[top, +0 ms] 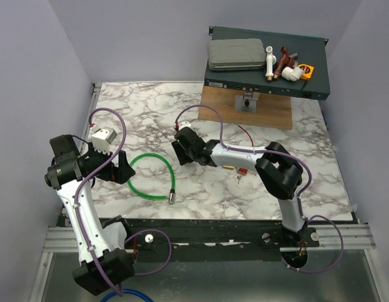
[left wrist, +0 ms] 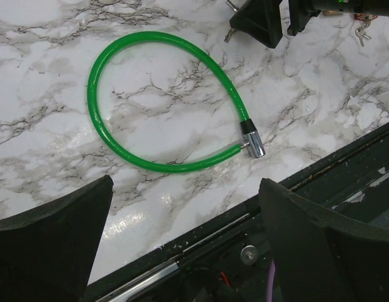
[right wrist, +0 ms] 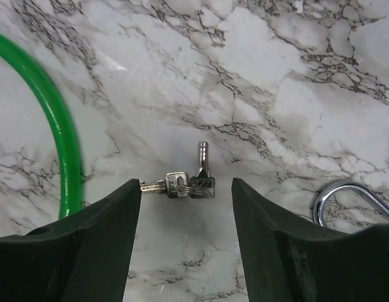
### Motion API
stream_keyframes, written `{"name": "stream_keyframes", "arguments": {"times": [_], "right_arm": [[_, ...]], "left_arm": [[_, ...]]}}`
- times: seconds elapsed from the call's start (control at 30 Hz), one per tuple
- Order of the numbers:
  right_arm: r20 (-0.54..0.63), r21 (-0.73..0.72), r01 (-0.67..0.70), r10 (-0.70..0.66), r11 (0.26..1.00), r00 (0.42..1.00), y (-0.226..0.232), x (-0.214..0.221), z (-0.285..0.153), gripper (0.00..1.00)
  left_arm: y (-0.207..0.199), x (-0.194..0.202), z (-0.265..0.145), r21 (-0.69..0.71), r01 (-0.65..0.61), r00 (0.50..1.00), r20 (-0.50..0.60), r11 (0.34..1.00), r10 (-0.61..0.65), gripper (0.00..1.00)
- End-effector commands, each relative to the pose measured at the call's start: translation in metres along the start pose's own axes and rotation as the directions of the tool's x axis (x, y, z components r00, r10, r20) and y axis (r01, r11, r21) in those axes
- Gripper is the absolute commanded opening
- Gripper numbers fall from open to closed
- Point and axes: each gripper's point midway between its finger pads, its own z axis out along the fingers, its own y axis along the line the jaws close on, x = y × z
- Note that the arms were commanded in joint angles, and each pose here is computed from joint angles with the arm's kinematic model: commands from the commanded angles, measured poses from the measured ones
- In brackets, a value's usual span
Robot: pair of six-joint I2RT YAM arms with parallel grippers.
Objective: Unlock with the key
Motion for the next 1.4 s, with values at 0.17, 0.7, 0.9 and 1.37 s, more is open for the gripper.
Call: {"name": "stream_keyframes", "arguments": {"times": [0.17, 0.7, 0.9, 1.37], "right_arm": [[-0.056, 0.041, 0.019, -0.017, 0.999, 0.998, -0.01, 0.014, 0.014, 0.54], [-0.099, 0.012, 0.028, -0.027, 1.0, 0.995, -0.005, 0.033, 0.026, 0.19], [-0.078, -0.001, 0.004, -0.004, 1.0, 0.997, -0.004, 0.024, 0.012, 0.01], [-0.007, -0.24, -0.121, 0.123, 0.963, 0.992, 0.023, -0.008, -0.07, 0.01]], "left_arm": [[-0.006, -0.002, -0.002, 0.013, -0.018, 0.999, 0.031, 1.0, 0.018, 0.98], [-0.005, -0.002, 0.0, 0.023, -0.004, 1.0, 0.029, 1.0, 0.003, 0.98], [-0.008, -0.003, -0.001, 0.024, -0.02, 0.999, 0.037, 1.0, 0.019, 0.98], [-0.049, -0.015, 0.01, 0.183, -0.162, 0.986, 0.0, 0.97, 0.165, 0.98]]}}
